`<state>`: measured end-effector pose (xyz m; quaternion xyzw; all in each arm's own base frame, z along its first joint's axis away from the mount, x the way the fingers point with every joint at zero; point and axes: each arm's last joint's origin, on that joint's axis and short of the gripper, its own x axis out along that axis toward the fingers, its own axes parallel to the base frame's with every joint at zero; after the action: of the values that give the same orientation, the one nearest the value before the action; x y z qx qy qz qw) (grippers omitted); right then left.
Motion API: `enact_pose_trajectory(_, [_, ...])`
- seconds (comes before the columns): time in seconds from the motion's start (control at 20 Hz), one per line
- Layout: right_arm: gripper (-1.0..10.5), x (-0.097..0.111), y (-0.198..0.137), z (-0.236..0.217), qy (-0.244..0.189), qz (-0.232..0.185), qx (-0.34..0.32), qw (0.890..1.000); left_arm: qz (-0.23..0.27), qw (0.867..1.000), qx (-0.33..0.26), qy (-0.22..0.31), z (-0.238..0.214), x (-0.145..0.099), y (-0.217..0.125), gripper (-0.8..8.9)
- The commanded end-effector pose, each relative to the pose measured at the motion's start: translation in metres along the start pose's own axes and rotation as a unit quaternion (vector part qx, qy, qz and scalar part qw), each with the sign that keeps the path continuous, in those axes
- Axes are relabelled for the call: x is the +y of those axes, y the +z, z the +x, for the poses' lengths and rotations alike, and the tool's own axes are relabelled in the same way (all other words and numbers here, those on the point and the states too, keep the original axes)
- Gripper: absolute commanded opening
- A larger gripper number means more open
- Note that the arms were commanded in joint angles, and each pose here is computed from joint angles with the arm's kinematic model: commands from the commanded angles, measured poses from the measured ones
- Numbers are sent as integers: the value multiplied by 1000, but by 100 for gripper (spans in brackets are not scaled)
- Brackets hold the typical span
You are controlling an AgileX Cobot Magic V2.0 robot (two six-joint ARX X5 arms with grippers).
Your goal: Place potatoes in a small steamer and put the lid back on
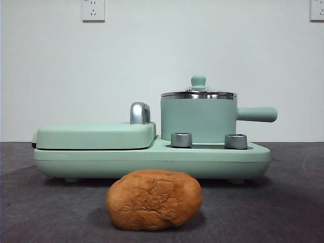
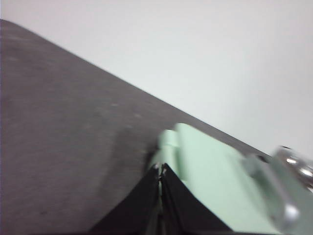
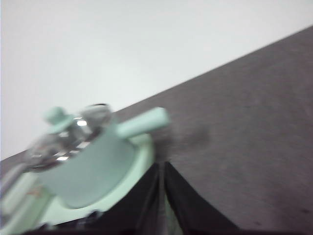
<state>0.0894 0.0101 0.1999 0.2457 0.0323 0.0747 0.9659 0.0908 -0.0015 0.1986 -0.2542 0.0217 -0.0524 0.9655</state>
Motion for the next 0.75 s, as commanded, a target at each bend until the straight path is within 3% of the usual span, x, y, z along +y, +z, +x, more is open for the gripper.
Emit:
enact_pose_trajectory(0.05, [15,11,15,-3,29,-17,17,999,20,999,19,-25,-4,-11,15,6])
enact_pose_trajectory(0.35, [15,32,46,-6,84,-98,71,989,114,987,92,-60,-10,-32,44,6])
enact_pose_trajectory(0.75, [15,54,79,2,133,-202,130,962,215,953,167,-134,-11,-57,77,6])
